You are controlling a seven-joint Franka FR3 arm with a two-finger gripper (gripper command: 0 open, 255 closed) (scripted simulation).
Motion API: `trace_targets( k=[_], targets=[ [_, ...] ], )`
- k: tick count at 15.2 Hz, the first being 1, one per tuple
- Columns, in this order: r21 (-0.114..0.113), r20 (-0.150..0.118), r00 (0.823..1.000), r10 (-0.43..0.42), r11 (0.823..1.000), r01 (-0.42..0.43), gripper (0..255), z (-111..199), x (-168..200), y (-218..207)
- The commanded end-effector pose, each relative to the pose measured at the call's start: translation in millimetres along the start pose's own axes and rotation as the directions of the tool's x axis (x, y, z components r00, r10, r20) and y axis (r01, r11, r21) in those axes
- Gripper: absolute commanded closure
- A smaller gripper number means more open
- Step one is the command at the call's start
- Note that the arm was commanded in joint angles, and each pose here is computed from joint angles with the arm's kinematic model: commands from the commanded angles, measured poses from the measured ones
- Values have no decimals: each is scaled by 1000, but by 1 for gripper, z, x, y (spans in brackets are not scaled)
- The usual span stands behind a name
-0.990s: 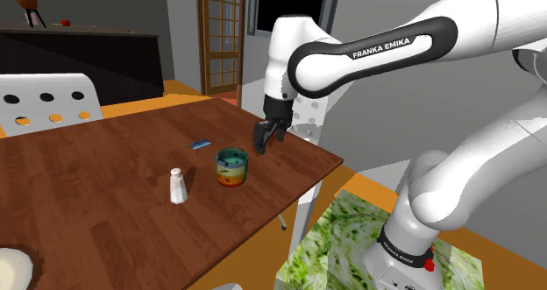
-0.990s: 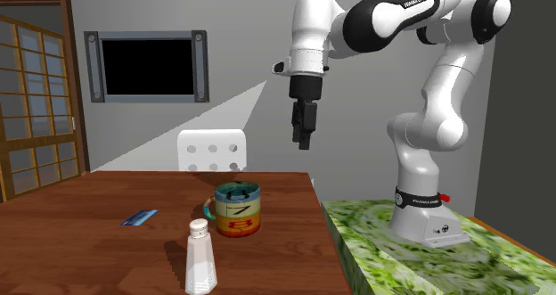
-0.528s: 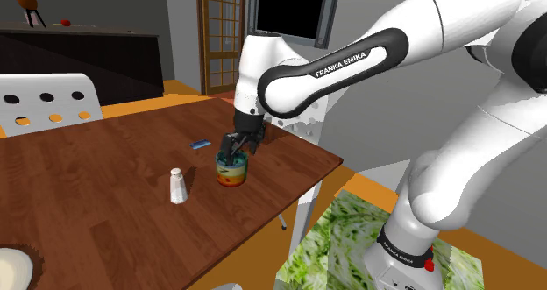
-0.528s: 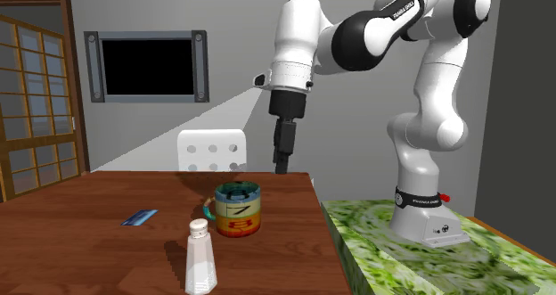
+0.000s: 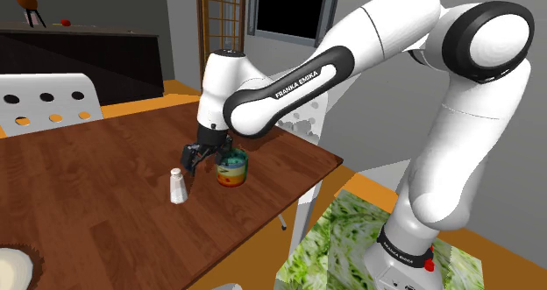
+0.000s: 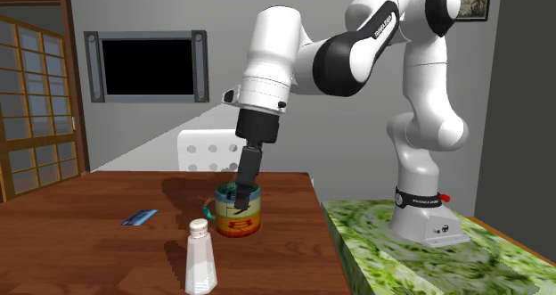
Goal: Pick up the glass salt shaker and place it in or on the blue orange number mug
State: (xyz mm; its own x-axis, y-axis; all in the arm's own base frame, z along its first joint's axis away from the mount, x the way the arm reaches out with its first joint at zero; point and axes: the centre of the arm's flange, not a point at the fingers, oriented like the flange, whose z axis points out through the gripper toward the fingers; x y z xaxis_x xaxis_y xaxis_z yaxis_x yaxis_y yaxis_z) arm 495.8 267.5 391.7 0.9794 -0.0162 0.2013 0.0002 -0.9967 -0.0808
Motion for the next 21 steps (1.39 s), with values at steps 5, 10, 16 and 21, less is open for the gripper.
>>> trace_targets(
  k=[5,10,16,21],
  targets=[
    [37,-43,999,22,999,-21,0,30,33,-40],
    [37,-43,999,22,999,-21,0,56,35,-41],
    [37,-43,999,22,999,-21,0,70,35,-41],
    [37,-43,999,22,999,-21,255,70,35,-41]
  ],
)
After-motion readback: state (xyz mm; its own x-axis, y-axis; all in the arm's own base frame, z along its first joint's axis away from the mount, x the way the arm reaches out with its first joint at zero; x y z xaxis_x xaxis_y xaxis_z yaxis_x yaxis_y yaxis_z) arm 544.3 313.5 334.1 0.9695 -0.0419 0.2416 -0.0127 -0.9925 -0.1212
